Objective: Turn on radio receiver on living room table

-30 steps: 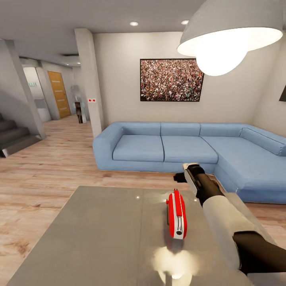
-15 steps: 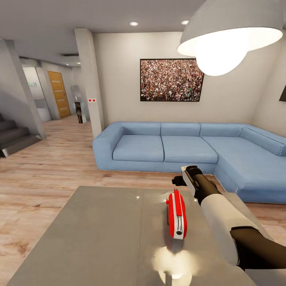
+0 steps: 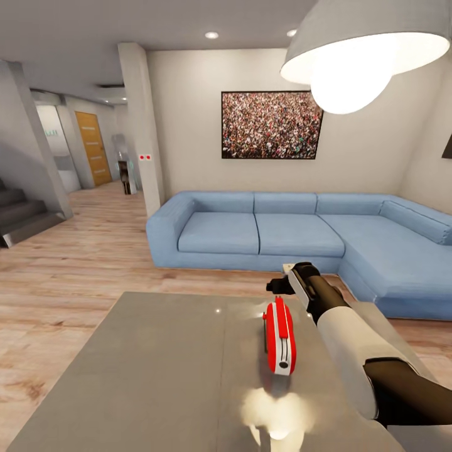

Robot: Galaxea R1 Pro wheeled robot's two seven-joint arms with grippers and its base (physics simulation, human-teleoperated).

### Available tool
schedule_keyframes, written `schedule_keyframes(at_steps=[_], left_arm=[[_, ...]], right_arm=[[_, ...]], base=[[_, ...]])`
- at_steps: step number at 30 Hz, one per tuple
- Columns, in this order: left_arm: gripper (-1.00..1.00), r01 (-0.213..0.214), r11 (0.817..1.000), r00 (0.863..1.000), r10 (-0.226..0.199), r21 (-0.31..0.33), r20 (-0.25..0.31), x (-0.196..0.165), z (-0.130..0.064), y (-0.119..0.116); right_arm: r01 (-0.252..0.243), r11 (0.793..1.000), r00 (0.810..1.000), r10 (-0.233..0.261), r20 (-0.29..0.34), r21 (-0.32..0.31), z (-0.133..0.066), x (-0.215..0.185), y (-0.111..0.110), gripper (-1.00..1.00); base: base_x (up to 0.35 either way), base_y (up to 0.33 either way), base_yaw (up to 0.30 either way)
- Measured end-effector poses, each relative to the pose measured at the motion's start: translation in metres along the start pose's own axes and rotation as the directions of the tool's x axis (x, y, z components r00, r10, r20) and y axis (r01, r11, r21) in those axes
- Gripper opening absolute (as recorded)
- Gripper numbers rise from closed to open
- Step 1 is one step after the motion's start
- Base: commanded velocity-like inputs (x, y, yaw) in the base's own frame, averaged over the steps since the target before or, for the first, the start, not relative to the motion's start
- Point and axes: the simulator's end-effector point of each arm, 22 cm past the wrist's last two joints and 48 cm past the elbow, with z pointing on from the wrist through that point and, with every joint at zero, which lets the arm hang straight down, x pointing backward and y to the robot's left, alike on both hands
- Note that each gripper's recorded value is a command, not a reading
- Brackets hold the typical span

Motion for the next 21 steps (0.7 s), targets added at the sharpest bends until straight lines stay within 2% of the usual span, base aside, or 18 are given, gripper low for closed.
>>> schedule_keyframes(at_steps=[6,11,21], left_arm=[[1.00,0.004,1.000,1.000,-0.004,-0.005,0.022,0.002,0.009,0.002],[1.00,0.011,1.000,0.999,-0.011,-0.003,0.051,0.002,0.015,-0.001],[1.00,0.012,1.000,0.998,-0.012,-0.002,0.058,0.012,0.029,-0.002]], right_arm=[[-0.002,1.000,1.000,0.002,0.001,0.003,0.008,0.007,-0.002,1.00],[-0.006,1.000,1.000,0.006,0.000,0.025,0.014,0.014,-0.016,1.00],[-0.009,0.999,1.000,0.009,0.000,0.038,0.027,0.027,-0.025,1.00]], base=[[0.000,0.000,0.000],[0.000,0.000,0.000],[0.000,0.000,0.000]])
